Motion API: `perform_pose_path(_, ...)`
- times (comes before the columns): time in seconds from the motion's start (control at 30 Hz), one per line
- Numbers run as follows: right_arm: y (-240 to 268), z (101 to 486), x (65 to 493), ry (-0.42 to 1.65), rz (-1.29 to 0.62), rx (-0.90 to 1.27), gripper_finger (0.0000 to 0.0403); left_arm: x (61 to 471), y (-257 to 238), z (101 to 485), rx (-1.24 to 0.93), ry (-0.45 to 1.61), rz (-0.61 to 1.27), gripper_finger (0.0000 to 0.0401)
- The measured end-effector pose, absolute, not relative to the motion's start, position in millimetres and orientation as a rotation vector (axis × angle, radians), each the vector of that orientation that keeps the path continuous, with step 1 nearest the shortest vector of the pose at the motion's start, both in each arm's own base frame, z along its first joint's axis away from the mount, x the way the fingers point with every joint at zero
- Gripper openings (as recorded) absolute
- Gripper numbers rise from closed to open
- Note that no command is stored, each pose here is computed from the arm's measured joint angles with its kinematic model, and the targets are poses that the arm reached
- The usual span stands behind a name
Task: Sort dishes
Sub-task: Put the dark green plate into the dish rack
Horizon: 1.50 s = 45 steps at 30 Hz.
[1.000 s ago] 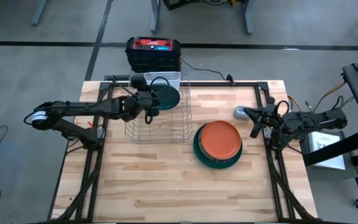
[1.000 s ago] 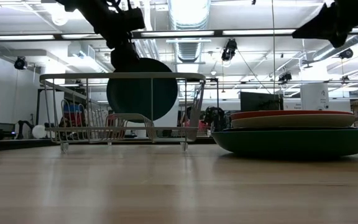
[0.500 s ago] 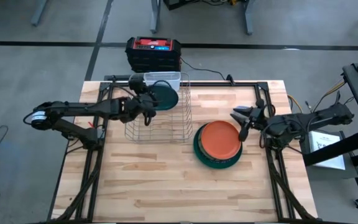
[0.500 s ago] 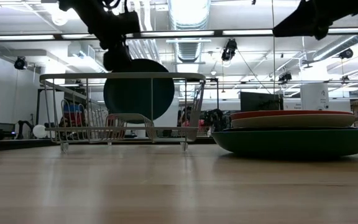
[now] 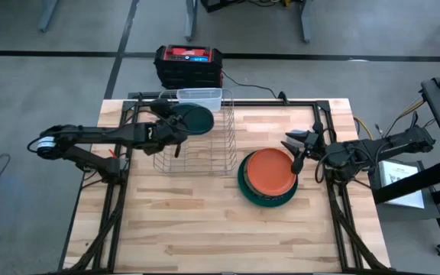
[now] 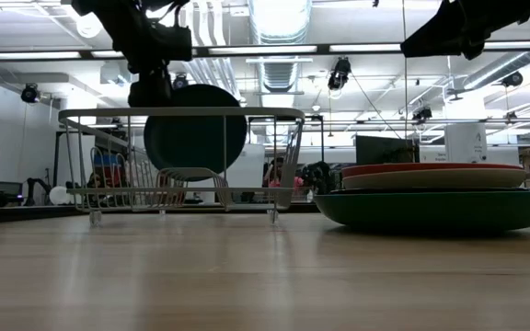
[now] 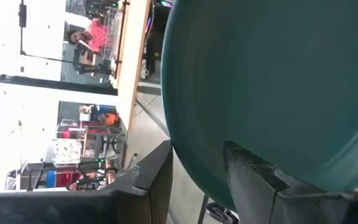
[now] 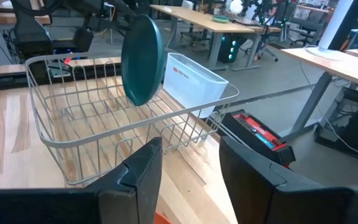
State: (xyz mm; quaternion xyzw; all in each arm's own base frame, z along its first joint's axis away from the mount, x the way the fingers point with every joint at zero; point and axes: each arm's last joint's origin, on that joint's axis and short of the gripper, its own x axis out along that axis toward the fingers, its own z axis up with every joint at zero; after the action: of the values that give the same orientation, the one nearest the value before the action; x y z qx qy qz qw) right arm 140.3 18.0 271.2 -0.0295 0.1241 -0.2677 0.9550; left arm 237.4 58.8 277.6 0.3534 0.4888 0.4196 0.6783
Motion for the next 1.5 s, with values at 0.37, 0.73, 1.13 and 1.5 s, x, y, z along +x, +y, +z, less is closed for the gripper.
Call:
perform_pose_path(0.37, 18, 271, 140, 0.26, -0.544, -0.066, 0.0155, 223, 57, 281, 0.699, 1.081, 0.964, 0.0126)
perform_pose_path(0.73, 18, 270, 140, 0.262, -0.543, -0.069, 0.0156, 227, 56, 280, 0.625, 1.046, 0.883, 0.0092)
perform_pose_path(1.13, 18, 270, 140, 0.262, -0.543, -0.068, 0.0162, 244, 42, 305, 0.086, 0.825, 0.371, 0.0088)
perform_pose_path(1.5, 18, 270, 140, 0.268, -0.538, -0.07, 0.0162, 258, 45, 288, 0.022, 0.91, 0.442, 0.014)
